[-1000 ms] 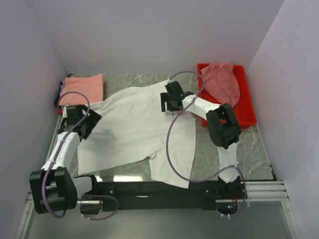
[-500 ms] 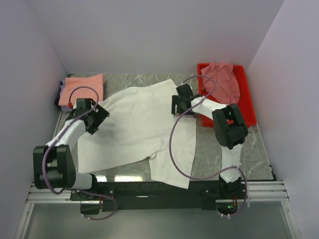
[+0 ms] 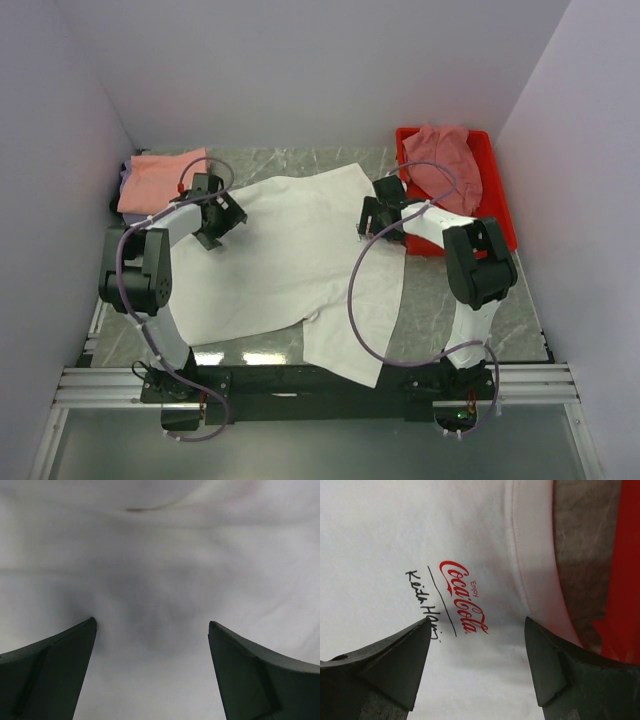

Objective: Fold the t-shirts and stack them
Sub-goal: Flatten the tshirt out

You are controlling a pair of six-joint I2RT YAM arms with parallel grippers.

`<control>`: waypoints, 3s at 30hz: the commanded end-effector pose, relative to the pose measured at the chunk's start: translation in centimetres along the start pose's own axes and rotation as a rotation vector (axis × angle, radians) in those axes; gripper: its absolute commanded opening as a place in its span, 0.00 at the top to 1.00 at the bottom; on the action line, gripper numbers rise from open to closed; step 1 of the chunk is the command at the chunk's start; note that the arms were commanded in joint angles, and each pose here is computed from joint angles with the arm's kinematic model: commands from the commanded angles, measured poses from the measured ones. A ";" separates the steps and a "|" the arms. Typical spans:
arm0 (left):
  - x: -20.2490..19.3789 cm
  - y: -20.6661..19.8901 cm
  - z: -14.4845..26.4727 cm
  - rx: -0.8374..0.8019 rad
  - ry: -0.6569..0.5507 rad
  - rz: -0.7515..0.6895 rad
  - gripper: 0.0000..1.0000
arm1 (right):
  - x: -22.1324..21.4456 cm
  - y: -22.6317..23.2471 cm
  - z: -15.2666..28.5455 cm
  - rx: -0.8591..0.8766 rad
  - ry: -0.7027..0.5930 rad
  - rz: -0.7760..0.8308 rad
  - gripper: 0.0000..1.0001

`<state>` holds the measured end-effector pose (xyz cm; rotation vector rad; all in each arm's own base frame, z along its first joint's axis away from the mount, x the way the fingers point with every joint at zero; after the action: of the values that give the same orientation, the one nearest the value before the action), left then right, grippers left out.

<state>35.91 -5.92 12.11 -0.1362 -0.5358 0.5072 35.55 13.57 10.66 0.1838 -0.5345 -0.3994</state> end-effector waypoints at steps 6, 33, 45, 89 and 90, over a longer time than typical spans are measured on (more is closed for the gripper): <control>0.9 -3.1 -3.5 0.018 0.048 -0.090 0.00 | -2.3 -2.2 1.2 -0.066 0.097 -0.058 0.19; 5.1 -8.9 5.6 -0.024 -0.177 -0.201 0.01 | 0.7 2.4 9.8 0.097 -0.163 0.047 0.18; -4.2 12.2 11.7 0.290 -0.205 0.394 0.01 | 0.1 0.5 14.2 0.212 -0.347 -0.072 0.13; -5.7 15.7 3.7 0.268 -0.003 0.504 0.99 | 0.2 -1.2 13.4 0.131 -0.377 -0.076 0.05; -5.6 15.7 3.9 0.270 -0.010 0.506 0.99 | 0.3 -1.1 13.5 0.136 -0.376 -0.074 0.05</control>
<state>25.33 5.91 10.44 -0.0165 -0.5769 1.0720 27.66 11.80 20.95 0.2698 -0.8877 -0.4566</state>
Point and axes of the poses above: each gripper's point midway between its finger pads, its own z axis back along the fingers, its own y axis along the line the jaws close on, x = y × z, the point moved 10 cm from there along z, back along the fingers, and after that the axes turned 13 degrees about -z, right-handed, at the moved point
